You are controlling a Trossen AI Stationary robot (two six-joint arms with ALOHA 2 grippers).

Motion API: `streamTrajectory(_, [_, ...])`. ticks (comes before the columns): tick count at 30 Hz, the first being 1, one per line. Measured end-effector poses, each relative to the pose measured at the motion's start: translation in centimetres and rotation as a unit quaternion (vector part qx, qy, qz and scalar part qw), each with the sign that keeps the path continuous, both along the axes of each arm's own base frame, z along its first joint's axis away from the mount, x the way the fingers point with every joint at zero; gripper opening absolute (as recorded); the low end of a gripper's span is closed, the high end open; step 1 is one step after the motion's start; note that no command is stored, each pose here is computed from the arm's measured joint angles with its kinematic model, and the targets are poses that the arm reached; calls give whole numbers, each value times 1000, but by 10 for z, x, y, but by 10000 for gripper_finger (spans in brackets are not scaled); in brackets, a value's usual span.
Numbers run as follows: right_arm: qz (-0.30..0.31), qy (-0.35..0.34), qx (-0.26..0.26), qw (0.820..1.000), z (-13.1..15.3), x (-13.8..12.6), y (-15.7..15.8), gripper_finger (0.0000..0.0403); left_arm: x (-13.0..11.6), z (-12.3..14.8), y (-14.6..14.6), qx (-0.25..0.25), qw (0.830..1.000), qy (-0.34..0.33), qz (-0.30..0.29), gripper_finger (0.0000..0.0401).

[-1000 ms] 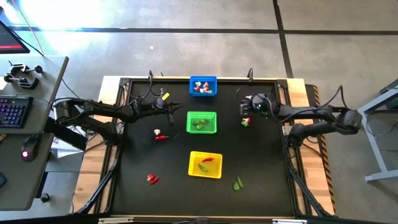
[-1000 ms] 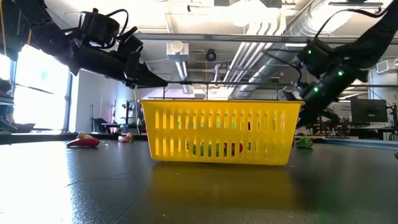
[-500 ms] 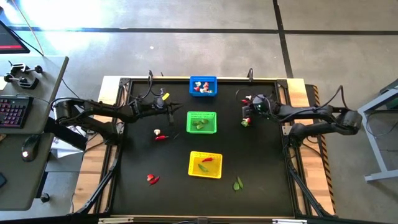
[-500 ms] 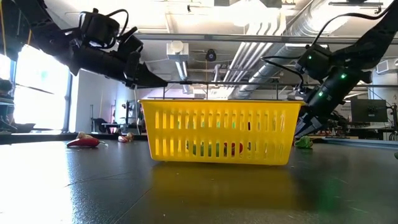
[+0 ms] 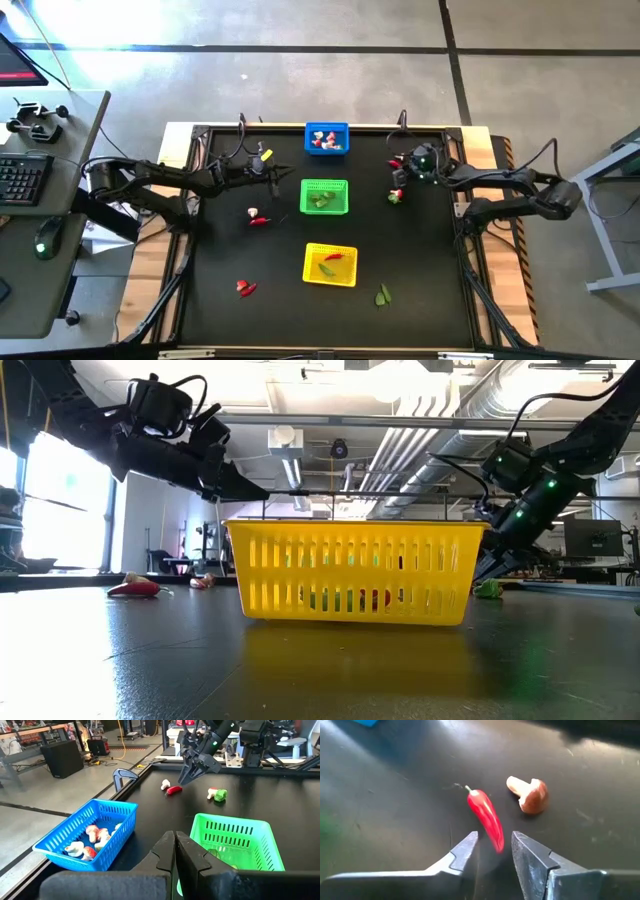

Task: Sort produce into baskets
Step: Put the red chili pepper into the yellow bin

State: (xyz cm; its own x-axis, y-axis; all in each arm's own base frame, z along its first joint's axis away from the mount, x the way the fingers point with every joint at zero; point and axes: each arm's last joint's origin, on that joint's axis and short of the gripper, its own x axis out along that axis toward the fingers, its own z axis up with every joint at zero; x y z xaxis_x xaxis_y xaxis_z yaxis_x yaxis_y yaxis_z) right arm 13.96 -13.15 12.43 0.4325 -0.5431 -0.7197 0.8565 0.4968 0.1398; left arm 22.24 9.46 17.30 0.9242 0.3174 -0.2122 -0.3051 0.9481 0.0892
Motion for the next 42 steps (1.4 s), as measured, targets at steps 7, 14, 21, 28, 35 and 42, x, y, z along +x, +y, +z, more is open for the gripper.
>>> streamTrajectory(7, [37, 9, -22, 999, -3, 2, -7, 104, 0, 0, 0, -3, 1000, -1, 1, 0])
streamTrajectory(14, [64, 38, -21, 997, -17, 3, -14, 103, 0, 0, 0, -12, 1000, -5, 3, 0])
streamTrajectory(21, [90, 47, -36, 994, -17, 6, -12, 64, 0, 0, 0, -12, 1000, -5, 3, 0])
streamTrajectory(28, [117, 26, -31, 992, -16, 9, -12, 19, 0, 0, 0, -12, 1000, -5, 3, 0])
streamTrajectory(35, [166, -60, -44, 983, -5, 28, -1, 6, 0, 0, 0, -12, 1000, -4, 3, 0])
streamTrajectory(42, [252, -116, -79, 957, 26, 78, 31, 5, 0, 0, 0, -12, 1000, -4, 5, 0])
